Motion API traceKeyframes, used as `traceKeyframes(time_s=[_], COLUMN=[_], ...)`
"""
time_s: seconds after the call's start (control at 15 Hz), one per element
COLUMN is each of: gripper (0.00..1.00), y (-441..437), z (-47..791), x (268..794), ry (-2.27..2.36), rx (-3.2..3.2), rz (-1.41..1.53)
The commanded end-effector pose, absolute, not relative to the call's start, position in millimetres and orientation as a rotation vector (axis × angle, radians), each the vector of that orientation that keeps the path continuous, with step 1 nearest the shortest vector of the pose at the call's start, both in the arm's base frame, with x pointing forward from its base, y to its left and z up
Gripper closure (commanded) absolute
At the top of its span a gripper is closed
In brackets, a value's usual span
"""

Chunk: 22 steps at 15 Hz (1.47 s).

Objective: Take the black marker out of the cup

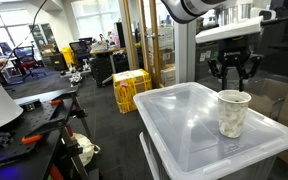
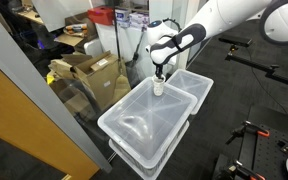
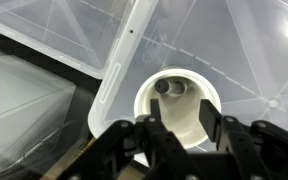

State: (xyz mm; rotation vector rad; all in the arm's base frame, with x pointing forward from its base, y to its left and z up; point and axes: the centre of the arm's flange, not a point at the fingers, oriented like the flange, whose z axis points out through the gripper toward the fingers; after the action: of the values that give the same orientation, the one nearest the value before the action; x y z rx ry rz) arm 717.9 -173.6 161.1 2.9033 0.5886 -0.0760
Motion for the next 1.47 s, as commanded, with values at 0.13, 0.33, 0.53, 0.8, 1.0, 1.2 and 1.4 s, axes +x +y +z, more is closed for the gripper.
traceKeyframes(time_s=[0.13, 0.33, 0.53, 0.8, 1.0, 1.2, 1.4], gripper=[0.56, 0.57, 0.55, 0.56, 0.56, 0.56, 0.56], y=[-179.4, -180.9, -180.8, -180.2, -180.4, -180.9, -181.8], z=[156.4, 152.6, 148.0, 141.5, 136.2, 131.0, 127.6], x=[737.9, 741.7, 744.9, 746.6, 746.5, 745.7, 746.1], ry=[0.634, 0.654, 0.67, 0.675, 0.674, 0.671, 0.667], rx=[2.912, 2.908, 2.905, 2.906, 2.911, 2.914, 2.915], rz=[-0.134, -0.151, -0.171, -0.197, -0.22, -0.238, -0.254])
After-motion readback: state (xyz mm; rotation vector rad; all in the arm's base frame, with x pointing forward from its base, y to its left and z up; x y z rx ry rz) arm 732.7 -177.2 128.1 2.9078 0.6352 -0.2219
